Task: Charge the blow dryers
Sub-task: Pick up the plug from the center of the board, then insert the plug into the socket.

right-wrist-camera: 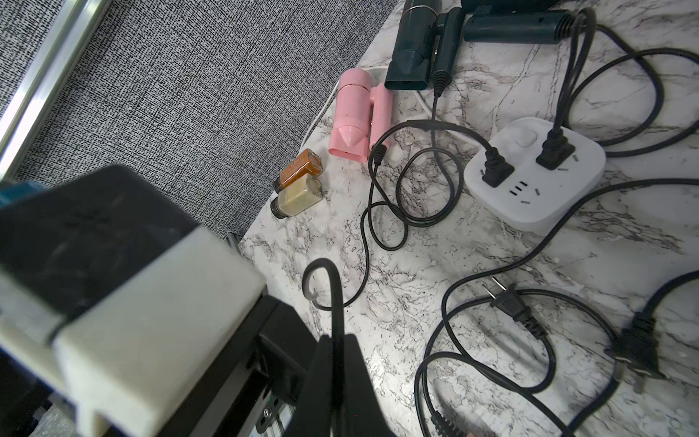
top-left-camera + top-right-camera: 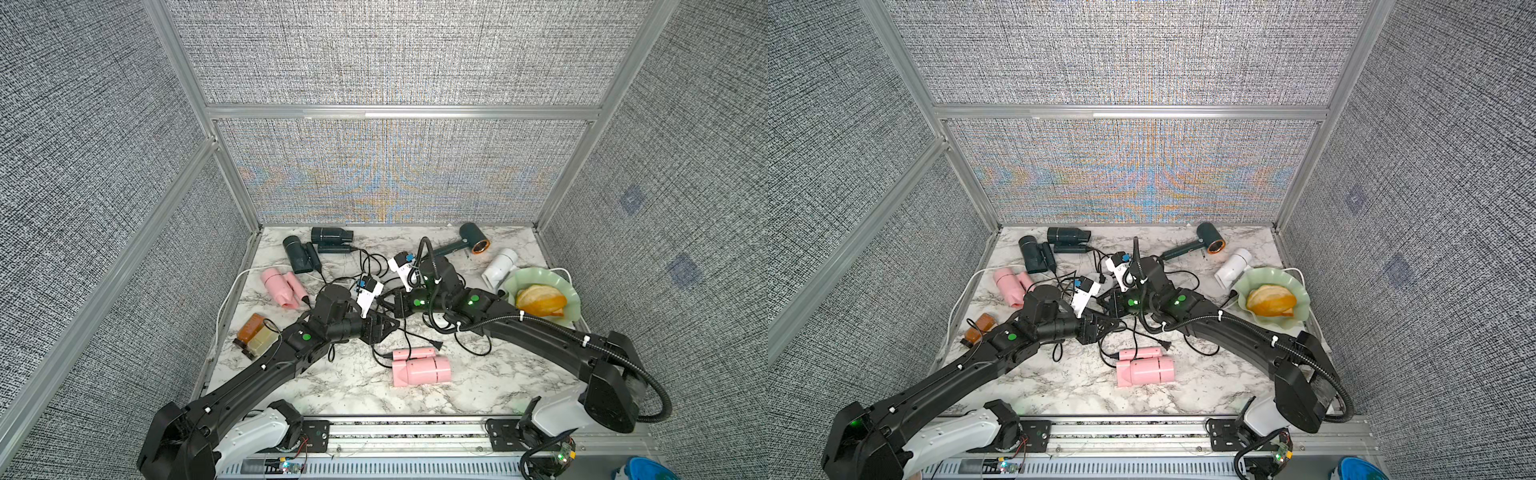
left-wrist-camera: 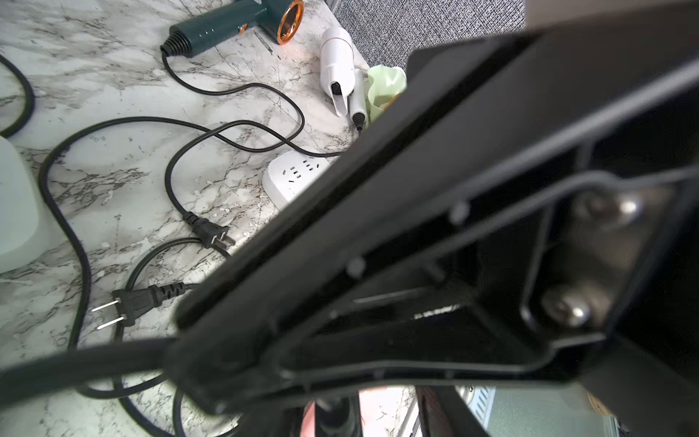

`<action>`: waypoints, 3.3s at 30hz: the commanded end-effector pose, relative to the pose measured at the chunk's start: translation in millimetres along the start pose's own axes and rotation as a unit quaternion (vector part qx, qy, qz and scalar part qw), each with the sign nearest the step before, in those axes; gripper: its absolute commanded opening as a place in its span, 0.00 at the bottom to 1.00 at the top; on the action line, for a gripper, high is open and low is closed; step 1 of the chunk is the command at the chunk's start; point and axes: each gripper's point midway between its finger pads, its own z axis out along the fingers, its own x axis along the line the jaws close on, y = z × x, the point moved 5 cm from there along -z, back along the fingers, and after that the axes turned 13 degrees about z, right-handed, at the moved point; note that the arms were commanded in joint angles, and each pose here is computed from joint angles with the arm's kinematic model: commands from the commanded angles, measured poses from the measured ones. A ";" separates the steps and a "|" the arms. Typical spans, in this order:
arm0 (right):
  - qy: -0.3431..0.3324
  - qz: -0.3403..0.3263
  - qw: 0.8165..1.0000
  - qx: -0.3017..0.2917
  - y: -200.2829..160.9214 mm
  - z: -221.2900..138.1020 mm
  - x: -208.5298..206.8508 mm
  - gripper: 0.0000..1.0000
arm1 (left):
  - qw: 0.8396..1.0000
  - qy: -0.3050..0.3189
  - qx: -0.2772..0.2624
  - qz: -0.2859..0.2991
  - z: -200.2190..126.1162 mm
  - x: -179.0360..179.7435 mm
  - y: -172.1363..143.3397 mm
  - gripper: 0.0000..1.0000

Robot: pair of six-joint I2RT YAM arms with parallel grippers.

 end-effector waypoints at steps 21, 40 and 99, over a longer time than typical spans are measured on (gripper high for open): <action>-0.016 -0.015 1.000 -0.003 2.7 6.7 0.9 0.08 | 1.000 0.016 0.017 -0.004 -5.6 3.6 1.2 0.32; -0.025 -0.029 0.999 0.002 1.0 8.7 2.5 0.08 | 0.999 0.028 0.042 -0.013 -5.2 11.3 -1.3 0.20; -0.154 -0.046 0.980 -0.118 -17.7 -68.5 -48.4 0.99 | 0.934 0.352 -0.020 0.053 55.9 181.7 28.3 0.11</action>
